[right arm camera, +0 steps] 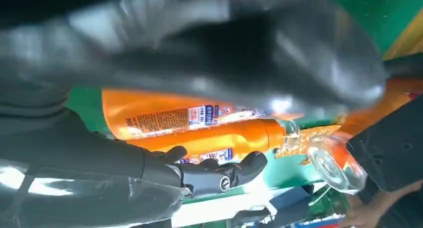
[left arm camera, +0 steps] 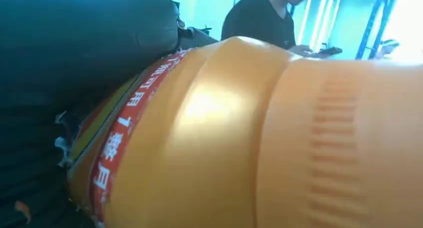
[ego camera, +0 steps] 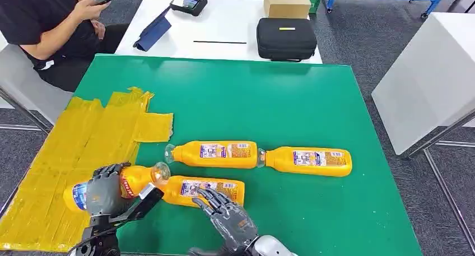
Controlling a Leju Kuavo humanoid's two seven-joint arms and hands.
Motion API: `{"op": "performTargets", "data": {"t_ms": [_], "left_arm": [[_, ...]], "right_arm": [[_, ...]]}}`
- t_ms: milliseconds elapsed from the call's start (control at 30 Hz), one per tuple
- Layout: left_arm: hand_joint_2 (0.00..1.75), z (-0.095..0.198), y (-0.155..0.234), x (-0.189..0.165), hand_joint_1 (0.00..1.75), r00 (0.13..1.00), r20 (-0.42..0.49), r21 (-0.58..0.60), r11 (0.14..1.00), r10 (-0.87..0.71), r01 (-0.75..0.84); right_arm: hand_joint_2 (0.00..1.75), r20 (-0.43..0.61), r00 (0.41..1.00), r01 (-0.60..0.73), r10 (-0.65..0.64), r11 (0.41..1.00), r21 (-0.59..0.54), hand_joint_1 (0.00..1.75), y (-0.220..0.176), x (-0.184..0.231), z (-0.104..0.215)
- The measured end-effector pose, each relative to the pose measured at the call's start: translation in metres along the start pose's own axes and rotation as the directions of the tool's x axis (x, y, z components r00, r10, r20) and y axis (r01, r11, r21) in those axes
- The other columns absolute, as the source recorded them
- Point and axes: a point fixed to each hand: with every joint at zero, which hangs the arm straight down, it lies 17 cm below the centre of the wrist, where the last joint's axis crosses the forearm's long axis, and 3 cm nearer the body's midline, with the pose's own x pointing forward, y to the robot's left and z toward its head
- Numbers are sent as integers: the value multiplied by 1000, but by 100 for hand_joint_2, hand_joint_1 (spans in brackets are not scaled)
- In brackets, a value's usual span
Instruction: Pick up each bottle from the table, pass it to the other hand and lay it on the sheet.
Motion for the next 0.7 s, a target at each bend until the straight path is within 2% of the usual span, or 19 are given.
{"op": "performTargets", "data": {"t_ms": [200, 233, 267, 300, 333, 500, 533, 700], "left_arm": [[175, -8, -6, -4, 175, 1000, -11, -26, 1000, -10, 10], [175, -9, -7, -5, 120, 1000, -12, -28, 1000, -11, 11], [175, -9, -7, -5, 0, 1000, -12, -30, 999, -13, 12], [175, -10, -8, -5, 0, 1000, -12, -33, 999, -15, 14], [0, -10, -9, -6, 0, 1000, -14, -35, 999, -18, 18], [0, -16, -6, -22, 0, 997, -73, -29, 999, -26, 24], [0, -17, -3, -23, 0, 997, -77, -14, 1000, -15, 14], [0, -24, 6, -32, 0, 995, -102, 18, 1000, 17, -16]], "right_arm": [[0, -15, 999, -29, 29, 999, 29, 0, 6, -6, 1], [0, -16, 999, -30, 31, 999, 30, 0, 6, -7, 0], [0, -17, 999, -32, 33, 999, 31, 0, 7, -7, 0], [0, -18, 999, -33, 34, 999, 32, 0, 7, -8, 0], [0, -19, 999, -34, 34, 999, 34, 0, 8, -8, 0], [0, -33, 999, -42, 43, 998, 35, 0, 6, -12, -2], [175, -37, 998, -42, 44, 998, 36, 0, 7, -13, -2], [175, -62, 997, -50, 52, 998, 35, 0, 5, -19, -5]]}}
